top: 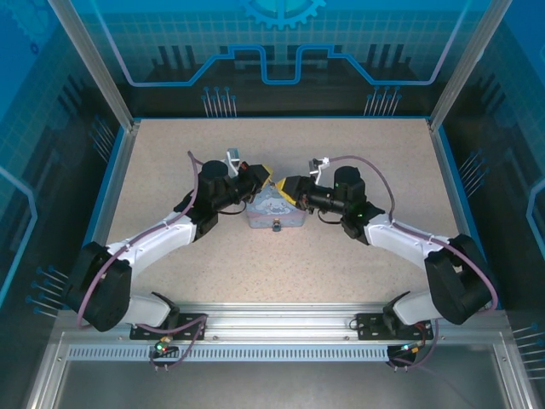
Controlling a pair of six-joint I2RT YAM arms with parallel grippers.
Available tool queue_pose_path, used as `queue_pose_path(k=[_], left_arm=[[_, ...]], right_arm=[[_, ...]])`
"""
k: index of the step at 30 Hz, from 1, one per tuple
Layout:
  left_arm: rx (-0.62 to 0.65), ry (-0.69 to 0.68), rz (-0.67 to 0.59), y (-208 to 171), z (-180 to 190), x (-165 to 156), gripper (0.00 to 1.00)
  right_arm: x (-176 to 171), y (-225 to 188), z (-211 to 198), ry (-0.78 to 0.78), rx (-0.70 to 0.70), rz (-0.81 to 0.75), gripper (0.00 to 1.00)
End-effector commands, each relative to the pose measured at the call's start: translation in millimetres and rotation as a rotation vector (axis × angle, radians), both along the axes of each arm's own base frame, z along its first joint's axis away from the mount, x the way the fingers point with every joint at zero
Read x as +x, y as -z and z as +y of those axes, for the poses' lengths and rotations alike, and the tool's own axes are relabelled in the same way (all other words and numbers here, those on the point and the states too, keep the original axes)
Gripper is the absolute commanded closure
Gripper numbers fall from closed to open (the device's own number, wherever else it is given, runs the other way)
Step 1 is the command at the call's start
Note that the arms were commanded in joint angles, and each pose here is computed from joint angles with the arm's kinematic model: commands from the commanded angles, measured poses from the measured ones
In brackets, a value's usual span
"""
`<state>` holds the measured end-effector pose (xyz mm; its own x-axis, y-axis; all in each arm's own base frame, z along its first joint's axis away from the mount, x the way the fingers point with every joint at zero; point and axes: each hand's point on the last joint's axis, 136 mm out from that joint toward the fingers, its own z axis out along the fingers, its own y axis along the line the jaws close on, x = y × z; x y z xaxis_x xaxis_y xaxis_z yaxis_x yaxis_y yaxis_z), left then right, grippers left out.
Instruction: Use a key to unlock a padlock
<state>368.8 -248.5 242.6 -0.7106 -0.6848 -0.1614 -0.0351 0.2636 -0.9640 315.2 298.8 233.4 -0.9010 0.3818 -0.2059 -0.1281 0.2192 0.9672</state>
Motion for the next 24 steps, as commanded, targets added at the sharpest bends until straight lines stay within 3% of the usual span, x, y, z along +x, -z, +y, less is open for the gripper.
queue_pose_path(k=[1, 10, 16, 19, 20, 22, 23, 24], left_arm=[[-0.007, 0.015, -0.038, -13, -3, 0, 1.0], [-0.008, 0.022, -0.035, -12, -7, -1, 1.0], [-0.006, 0.022, -0.035, -12, -7, -2, 1.0], [-0.005, 0.02, -0.031, -11, -7, -2, 1.0], [-0.002, 0.02, -0.032, -11, -6, -2, 0.96], [0.008, 0.011, -0.034, -13, -3, -3, 0.51], [0.016, 0.002, -0.033, -15, 1, -2, 0.35], [0.025, -0.009, -0.034, -16, 6, -1, 0.26]], right_arm=[[5, -21, 10, -0.007, 0.036, -0.053, 0.71], [10, -22, 15, -0.014, 0.044, -0.05, 0.79], [12, -20, 17, -0.014, 0.054, -0.039, 1.0], [12, -19, 16, -0.013, 0.054, -0.038, 1.0], [12, -19, 15, -0.01, 0.053, -0.037, 1.0], [11, -17, 13, -0.008, 0.049, -0.034, 1.0], [10, -15, 11, -0.008, 0.044, -0.032, 1.0], [10, -14, 9, -0.005, 0.04, -0.033, 1.0]])
